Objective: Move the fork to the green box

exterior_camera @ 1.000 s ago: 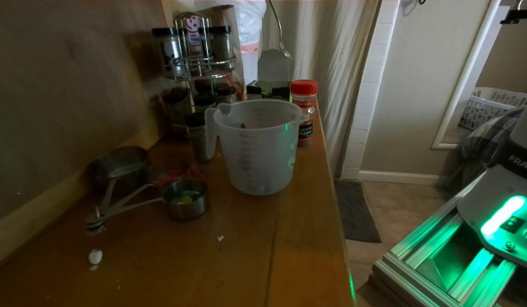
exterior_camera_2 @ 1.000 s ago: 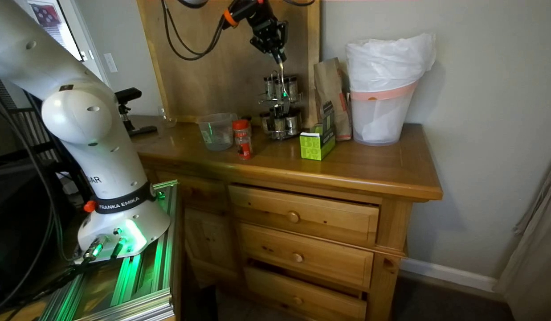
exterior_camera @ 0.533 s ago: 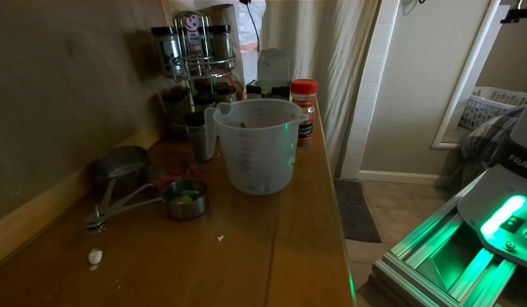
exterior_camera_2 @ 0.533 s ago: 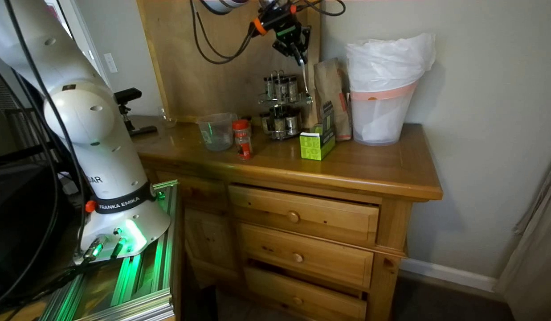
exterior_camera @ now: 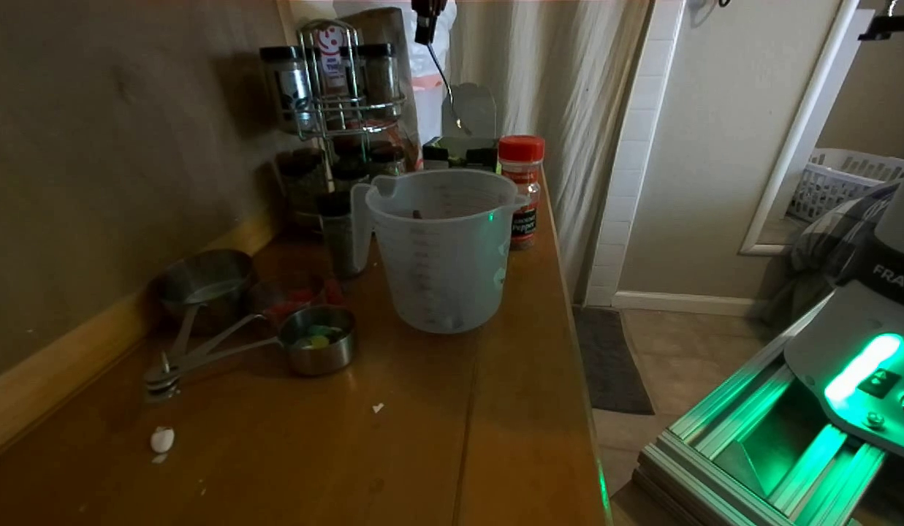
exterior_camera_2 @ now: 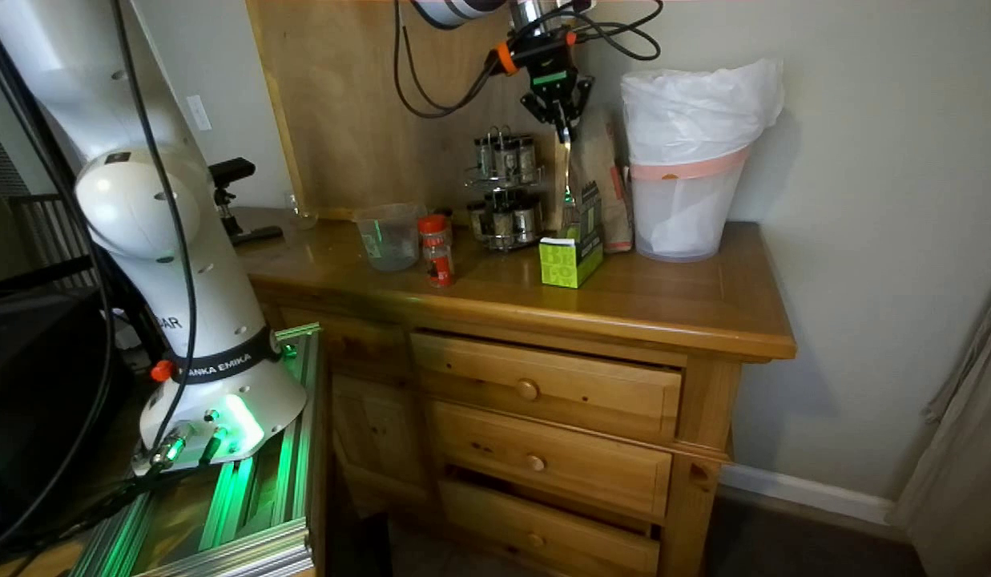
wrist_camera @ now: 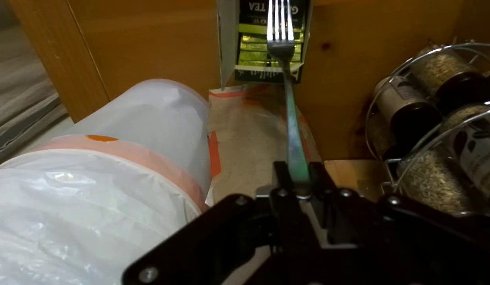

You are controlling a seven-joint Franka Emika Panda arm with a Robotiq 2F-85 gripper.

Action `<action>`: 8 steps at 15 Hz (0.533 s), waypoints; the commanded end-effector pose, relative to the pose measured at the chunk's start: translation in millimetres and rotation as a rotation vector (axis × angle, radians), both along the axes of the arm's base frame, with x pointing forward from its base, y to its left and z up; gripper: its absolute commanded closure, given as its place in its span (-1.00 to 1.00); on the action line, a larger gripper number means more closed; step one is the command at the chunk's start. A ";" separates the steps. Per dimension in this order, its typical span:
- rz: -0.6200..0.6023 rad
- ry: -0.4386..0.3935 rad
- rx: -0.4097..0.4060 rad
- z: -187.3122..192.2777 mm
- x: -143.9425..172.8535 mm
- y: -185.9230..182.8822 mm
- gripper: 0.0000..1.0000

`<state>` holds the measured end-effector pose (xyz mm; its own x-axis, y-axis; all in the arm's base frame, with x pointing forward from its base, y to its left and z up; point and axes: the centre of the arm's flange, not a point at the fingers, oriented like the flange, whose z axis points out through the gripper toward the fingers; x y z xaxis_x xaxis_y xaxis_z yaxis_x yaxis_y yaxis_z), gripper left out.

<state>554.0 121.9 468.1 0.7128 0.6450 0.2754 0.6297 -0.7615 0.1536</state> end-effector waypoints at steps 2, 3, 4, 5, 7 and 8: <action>-0.018 0.061 -0.037 -3.5 20.0 4.9 0.92; -0.027 0.064 -0.043 -6.9 19.3 5.5 0.92; -0.029 0.069 -0.043 -9.2 18.8 6.9 0.92; -0.033 0.067 -0.040 -13.1 17.7 9.2 0.92; -0.038 0.053 -0.041 -17.8 16.8 12.4 0.92; -0.042 0.049 -0.044 -19.2 16.7 13.4 0.92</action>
